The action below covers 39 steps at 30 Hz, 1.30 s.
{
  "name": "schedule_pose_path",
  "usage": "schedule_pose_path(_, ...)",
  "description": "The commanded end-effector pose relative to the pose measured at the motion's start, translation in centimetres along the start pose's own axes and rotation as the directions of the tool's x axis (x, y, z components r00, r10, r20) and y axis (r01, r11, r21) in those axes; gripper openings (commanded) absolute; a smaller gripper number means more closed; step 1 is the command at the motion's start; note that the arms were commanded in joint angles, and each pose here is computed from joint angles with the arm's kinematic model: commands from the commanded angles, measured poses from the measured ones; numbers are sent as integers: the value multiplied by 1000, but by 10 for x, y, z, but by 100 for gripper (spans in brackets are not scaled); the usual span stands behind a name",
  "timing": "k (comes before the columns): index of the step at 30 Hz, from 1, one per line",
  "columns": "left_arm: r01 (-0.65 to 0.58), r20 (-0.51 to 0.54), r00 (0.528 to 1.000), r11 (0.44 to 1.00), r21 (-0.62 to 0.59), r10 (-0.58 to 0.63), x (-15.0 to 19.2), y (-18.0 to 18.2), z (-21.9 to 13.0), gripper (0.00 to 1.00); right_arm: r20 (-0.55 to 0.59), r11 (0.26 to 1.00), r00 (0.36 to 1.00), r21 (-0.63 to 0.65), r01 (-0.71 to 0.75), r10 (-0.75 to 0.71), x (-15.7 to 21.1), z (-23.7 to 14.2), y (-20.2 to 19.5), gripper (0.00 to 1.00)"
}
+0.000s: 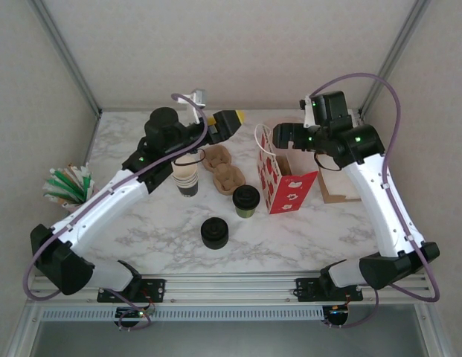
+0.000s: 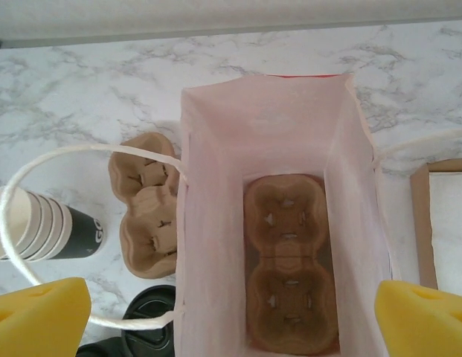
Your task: Pack the takeout coffee
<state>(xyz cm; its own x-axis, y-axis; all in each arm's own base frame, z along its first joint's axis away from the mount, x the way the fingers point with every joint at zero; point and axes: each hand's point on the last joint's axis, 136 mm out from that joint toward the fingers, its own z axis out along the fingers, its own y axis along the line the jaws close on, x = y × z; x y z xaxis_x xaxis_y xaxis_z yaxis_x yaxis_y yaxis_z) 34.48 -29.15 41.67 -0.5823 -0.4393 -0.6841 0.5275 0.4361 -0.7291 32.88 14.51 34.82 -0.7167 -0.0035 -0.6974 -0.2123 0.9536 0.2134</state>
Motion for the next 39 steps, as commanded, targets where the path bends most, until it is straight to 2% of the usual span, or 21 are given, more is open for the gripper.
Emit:
schedule_pose_path(1, -45, 24, 999, 998, -33, 46, -3, -2, -14, 100, 24, 999, 1000, -45, 2, -1, -5, -12, 7, 99)
schedule_pose_path(8, -74, 22, 997, 993, -96, 77, 5, 10, -35, 100, 20, 992, 1000, -126, -11, 14, 1, -27, 20, 99)
schedule_pose_path(21, -52, -6, 999, 995, -86, 51, 32, 18, -56, 100, -38, 982, 999, -191, -4, -3, 57, -54, 19, 99)
schedule_pose_path(24, -40, -11, 999, 992, -124, 39, 36, 25, -61, 100, -54, 984, 998, -177, -26, 17, 74, -56, 13, 99)
schedule_pose_path(30, 10, 32, 999, 983, -181, -5, 38, 40, -71, 100, -30, 991, 991, -31, -132, 131, 92, -55, -19, 99)
schedule_pose_path(39, 98, 120, 990, 964, -248, -69, 30, 56, -71, 100, 40, 984, 984, -38, -172, 173, 97, -68, -25, 99)
